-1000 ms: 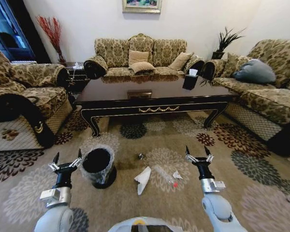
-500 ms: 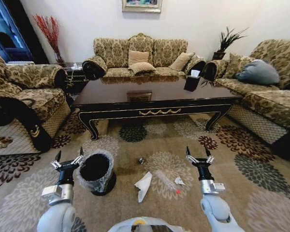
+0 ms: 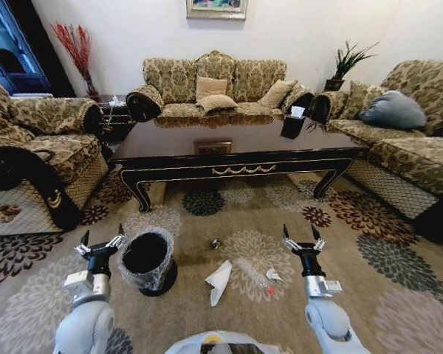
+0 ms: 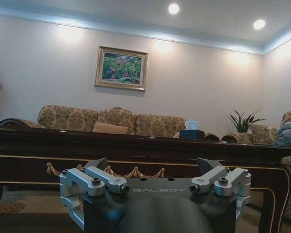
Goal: Move to the front of the table and pick up the trash from the floor, then place it into the trash bin.
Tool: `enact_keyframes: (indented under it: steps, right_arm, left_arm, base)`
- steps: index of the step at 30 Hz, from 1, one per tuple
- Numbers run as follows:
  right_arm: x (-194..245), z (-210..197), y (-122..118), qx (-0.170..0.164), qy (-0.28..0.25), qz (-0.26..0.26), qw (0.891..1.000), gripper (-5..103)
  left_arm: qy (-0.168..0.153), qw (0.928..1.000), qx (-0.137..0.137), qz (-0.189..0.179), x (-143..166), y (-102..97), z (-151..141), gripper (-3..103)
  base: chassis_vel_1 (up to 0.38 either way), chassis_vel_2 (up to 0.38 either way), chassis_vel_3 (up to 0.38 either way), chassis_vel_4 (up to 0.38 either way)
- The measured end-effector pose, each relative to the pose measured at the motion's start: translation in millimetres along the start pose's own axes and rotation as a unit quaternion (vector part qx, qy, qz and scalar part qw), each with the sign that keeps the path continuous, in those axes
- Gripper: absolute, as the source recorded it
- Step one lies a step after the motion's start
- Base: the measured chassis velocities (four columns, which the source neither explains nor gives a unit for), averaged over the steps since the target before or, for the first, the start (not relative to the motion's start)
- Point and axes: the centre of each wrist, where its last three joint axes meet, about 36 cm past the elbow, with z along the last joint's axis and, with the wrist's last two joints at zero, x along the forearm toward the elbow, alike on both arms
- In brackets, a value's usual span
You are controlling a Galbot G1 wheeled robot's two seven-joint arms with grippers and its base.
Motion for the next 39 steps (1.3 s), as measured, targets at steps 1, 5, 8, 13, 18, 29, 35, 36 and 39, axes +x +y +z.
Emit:
enact_keyframes:
  steps: [1,5,8,13,18,29,35,36,39]
  right_arm:
    - [0,0,0,0.000,0.000,0.000,1.000,100]
    - [2,2,1,0.000,-0.002,0.001,1.000,100]
    - [2,2,2,0.000,-0.004,0.001,1.000,100]
    - [3,2,2,0.000,-0.004,0.003,1.000,100]
    - [5,5,-1,0.004,0.001,0.007,1.000,100]
    - [3,9,-3,0.003,0.006,0.009,1.000,100]
    - [4,10,-2,0.003,0.010,0.009,1.000,100]
    - [4,10,-2,0.003,0.010,0.009,1.000,100]
    - [4,10,-3,0.004,0.010,0.009,1.000,100]
  left_arm:
    - [0.016,0.9998,-0.002,-0.007,-3,0.2,-3,100]
    - [0.129,0.9915,-0.014,-0.015,-19,4.2,-19,100]
    - [0.188,0.9818,-0.023,-0.016,-32,8.0,-21,100]
    - [0.243,0.9698,0.023,0.007,-48,9.2,-7,100]
    - [0.283,0.9579,0.044,0.011,-63,1.7,25,100]
    - [0.331,0.9399,0.083,0.005,-75,-1.8,63,100]
    - [0.343,0.9343,0.096,0.002,-80,-0.2,71,100]
    - [0.344,0.9338,0.097,0.002,-81,0.2,72,100]
    - [0.347,0.9331,0.096,0.000,-81,1.2,74,100]
  base:
    - [0.000,0.000,0.000,0.000]
    - [0.000,0.000,0.000,0.000]
    - [0.000,0.000,0.000,0.000]
    - [0.000,0.000,0.000,0.000]
    - [0.000,0.000,0.000,0.000]
    - [0.000,0.000,0.000,0.000]
    - [0.000,0.000,0.000,0.000]
    - [0.000,0.000,0.000,0.000]
    - [0.000,0.000,0.000,0.000]
